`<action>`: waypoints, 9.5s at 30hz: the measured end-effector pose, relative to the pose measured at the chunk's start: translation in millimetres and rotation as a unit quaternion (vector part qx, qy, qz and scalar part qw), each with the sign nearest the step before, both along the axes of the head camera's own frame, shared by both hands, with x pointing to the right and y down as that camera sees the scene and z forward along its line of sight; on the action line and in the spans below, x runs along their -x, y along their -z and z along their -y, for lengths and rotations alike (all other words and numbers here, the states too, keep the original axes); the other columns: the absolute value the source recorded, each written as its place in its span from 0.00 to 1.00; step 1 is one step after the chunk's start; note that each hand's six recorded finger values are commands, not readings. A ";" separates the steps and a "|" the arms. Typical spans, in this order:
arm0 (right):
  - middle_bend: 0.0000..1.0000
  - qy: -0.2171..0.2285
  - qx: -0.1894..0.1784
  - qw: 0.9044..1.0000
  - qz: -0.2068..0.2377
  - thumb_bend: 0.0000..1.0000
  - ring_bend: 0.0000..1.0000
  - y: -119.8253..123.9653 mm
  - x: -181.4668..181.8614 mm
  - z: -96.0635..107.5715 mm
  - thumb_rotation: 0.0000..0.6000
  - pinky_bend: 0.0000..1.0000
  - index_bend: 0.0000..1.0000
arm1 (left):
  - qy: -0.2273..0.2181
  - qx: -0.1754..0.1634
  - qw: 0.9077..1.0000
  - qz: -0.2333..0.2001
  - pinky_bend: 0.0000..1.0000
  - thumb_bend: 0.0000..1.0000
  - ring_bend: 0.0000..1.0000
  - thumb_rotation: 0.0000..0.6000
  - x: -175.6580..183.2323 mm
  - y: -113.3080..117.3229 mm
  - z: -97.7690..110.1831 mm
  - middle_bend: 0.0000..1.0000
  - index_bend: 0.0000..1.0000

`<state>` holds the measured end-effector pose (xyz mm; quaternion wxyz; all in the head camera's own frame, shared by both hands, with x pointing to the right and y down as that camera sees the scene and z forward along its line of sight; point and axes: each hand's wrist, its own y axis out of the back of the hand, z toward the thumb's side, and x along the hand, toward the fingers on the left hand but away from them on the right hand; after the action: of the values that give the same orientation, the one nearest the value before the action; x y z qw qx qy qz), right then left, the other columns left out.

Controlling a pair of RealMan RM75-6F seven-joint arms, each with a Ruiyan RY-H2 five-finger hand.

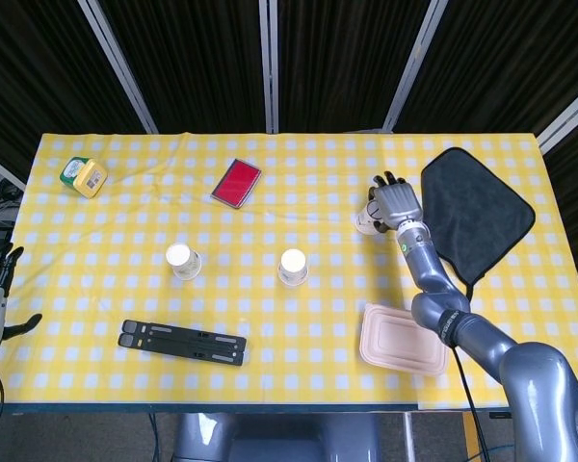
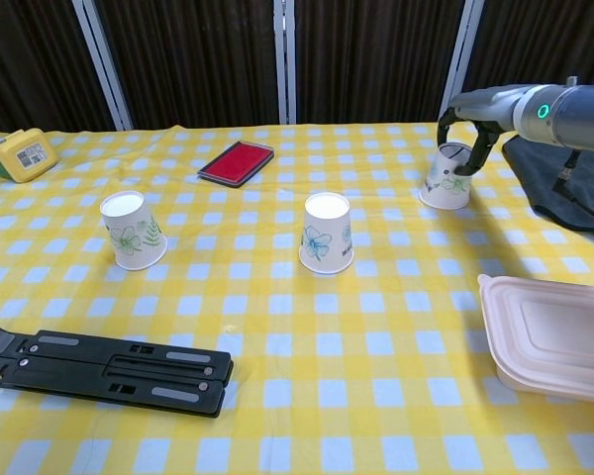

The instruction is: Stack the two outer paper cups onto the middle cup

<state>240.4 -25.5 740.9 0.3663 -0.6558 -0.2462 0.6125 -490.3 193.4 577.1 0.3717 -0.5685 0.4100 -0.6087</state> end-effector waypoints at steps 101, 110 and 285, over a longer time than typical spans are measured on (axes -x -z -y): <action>0.02 0.173 -0.030 0.977 0.117 0.12 0.00 104.9 160.3 -104.7 1.00 0.24 0.15 | -0.018 -0.001 0.999 -0.040 0.00 0.10 0.00 1.00 -6.5 15.9 -7.2 0.00 0.00; 0.00 0.175 -0.043 0.977 0.113 0.12 0.00 111.0 156.9 -102.8 1.00 0.21 0.13 | -0.018 0.000 0.999 -0.039 0.00 0.10 0.00 1.00 -5.9 15.5 -7.4 0.00 0.00; 0.00 -0.083 -0.140 0.984 0.069 0.12 0.00 148.3 -190.1 -193.9 1.00 0.00 0.03 | -0.157 0.016 0.985 -0.074 0.00 0.22 0.00 1.00 -194.0 -50.5 86.8 0.00 0.00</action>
<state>430.5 168.5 592.6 0.3846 -0.6159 -0.4079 0.5535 -296.3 106.6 627.6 0.4226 -0.6750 0.3320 -0.5055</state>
